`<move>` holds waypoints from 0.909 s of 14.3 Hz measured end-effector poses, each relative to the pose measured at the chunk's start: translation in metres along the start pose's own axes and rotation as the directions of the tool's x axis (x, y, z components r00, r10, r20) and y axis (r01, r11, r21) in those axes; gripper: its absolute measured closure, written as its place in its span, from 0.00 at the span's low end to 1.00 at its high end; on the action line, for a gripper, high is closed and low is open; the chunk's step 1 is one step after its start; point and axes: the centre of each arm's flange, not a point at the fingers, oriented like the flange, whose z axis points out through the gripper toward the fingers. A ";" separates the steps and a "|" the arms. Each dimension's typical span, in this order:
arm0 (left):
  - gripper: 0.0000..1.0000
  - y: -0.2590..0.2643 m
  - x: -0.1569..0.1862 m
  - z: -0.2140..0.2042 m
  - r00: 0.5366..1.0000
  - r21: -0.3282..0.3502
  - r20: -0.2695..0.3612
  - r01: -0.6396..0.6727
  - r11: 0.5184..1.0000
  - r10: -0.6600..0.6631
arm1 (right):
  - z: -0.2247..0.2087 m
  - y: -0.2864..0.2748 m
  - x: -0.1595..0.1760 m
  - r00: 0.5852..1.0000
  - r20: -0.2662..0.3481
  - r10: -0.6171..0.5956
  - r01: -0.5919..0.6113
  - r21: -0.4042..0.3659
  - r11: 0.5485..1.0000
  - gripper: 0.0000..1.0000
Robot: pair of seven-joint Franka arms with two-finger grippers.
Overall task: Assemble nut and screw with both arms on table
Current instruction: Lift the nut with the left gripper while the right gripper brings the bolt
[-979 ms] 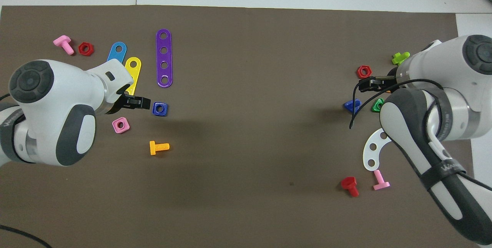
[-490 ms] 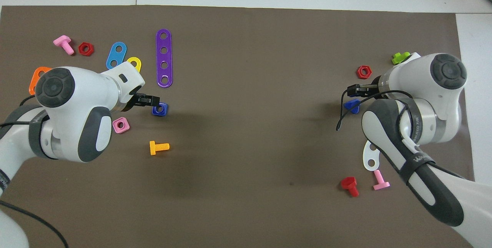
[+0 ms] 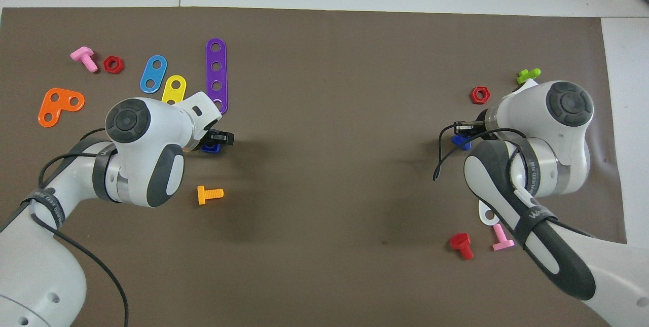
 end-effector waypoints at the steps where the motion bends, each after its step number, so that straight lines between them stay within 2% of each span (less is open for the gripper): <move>1: 0.30 -0.001 0.000 0.000 1.000 0.001 0.007 0.001 1.000 -0.001 | 0.000 0.000 0.000 1.000 0.000 0.000 0.000 0.000 1.000 0.82; 2: 0.30 -0.001 -0.001 0.000 1.000 0.002 0.018 0.002 1.000 -0.002 | 0.000 0.000 0.000 1.000 0.000 0.000 0.000 0.000 1.000 0.82; 4: 0.43 -0.003 -0.002 -0.002 0.999 0.005 0.039 0.004 1.000 -0.004 | -0.002 -0.004 0.001 1.000 -0.004 -0.006 0.006 0.001 1.000 0.82; 5: 0.43 -0.002 -0.002 -0.002 0.999 0.005 0.049 0.004 1.000 -0.004 | -0.005 -0.010 0.002 1.000 -0.011 -0.013 0.013 0.003 1.000 0.82; 6: 0.51 -0.003 -0.002 -0.004 0.999 0.006 0.051 0.004 1.000 -0.005 | -0.010 -0.020 0.004 1.000 -0.021 -0.009 0.009 0.005 1.000 0.82; 7: 0.53 -0.003 -0.002 -0.004 0.998 0.007 0.060 0.004 1.000 -0.005 | -0.016 -0.035 0.006 0.999 -0.033 0.007 -0.007 0.010 1.000 0.82; 10: 0.53 -0.005 -0.001 -0.007 0.997 0.009 0.080 0.008 1.000 -0.008 | -0.036 -0.105 0.004 0.995 -0.068 0.076 -0.074 0.037 0.997 0.82; 13: 0.53 -0.006 0.015 -0.032 0.992 0.013 0.126 0.021 1.000 -0.022 | -0.047 -0.173 -0.009 0.987 -0.079 0.138 -0.133 0.066 0.989 0.82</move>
